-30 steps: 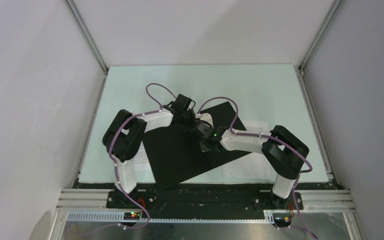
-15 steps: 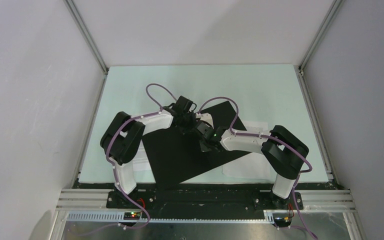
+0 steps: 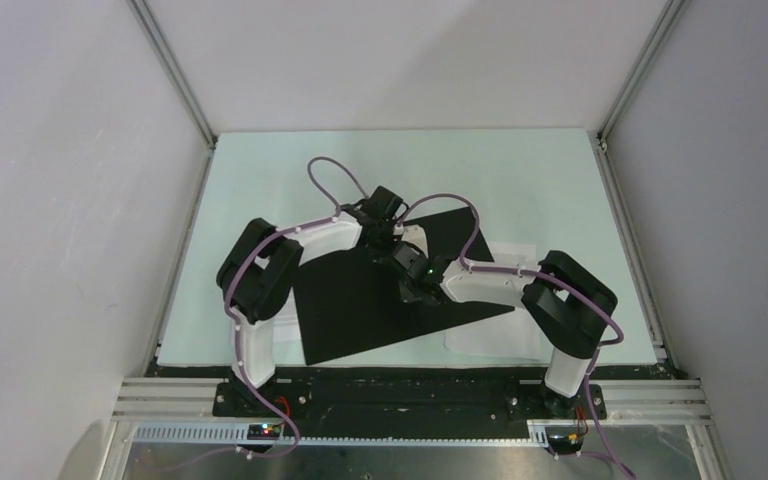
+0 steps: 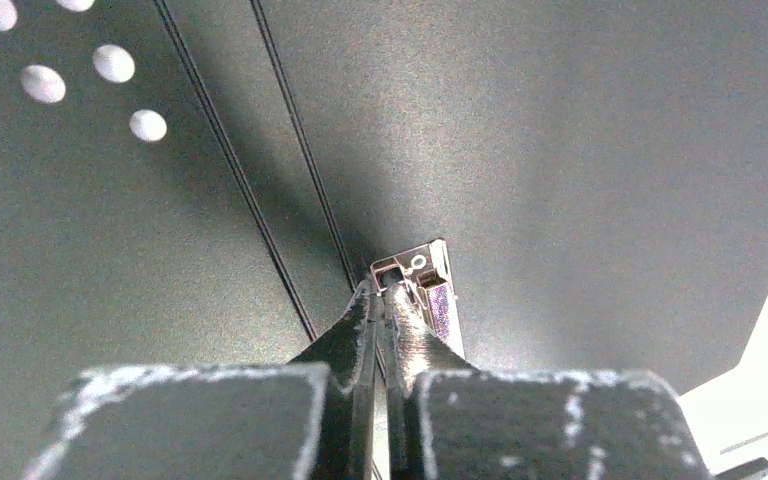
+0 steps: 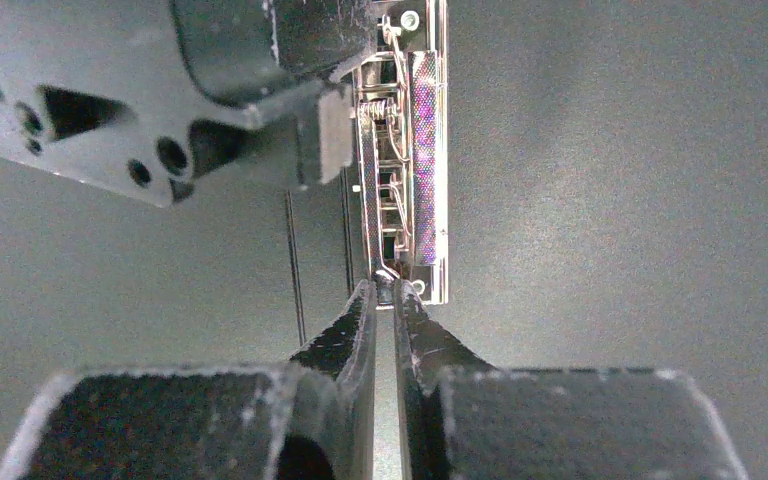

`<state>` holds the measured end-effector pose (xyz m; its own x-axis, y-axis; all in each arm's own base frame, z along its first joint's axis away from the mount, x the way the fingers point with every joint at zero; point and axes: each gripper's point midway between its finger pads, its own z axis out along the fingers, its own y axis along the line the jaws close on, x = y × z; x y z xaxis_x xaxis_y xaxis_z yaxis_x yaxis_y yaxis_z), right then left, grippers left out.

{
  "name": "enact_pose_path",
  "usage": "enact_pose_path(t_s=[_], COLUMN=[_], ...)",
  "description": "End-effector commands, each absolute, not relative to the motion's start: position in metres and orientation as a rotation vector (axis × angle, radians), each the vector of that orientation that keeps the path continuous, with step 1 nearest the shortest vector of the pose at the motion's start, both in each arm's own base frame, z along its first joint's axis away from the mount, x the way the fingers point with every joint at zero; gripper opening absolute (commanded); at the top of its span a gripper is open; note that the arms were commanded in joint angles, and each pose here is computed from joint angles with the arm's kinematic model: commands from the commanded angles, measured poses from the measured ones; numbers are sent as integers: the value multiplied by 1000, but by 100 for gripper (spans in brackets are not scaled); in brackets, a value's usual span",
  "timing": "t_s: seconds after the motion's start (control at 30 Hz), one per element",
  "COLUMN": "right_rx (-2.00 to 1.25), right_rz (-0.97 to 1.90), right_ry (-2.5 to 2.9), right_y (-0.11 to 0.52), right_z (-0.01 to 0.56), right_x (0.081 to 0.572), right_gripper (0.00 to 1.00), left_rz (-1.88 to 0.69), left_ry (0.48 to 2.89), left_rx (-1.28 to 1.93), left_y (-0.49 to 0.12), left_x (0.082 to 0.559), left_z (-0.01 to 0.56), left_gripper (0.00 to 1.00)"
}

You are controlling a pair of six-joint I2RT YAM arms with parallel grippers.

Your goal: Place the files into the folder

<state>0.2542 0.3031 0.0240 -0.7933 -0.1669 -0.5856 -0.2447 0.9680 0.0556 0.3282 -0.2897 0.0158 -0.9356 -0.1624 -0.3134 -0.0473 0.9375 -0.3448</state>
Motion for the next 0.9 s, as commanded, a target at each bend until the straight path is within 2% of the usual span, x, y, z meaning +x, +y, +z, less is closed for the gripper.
enact_pose_path(t_s=[0.0,0.43,0.87], right_rx=[-276,-83,-3], right_rz=[4,-240,-164], right_ry=[2578,2518,2508], right_y=[268,209,202], right_z=[-21,-15,6], right_x=[239,252,263], right_gripper=[0,0,0], left_rz=[6,141,133], left_ry=[2971,3041,3052], left_rx=[-44,164,216], left_y=[-232,-209,-209], left_x=[277,263,261], left_z=[-70,-88,-91], left_gripper=[0,0,0])
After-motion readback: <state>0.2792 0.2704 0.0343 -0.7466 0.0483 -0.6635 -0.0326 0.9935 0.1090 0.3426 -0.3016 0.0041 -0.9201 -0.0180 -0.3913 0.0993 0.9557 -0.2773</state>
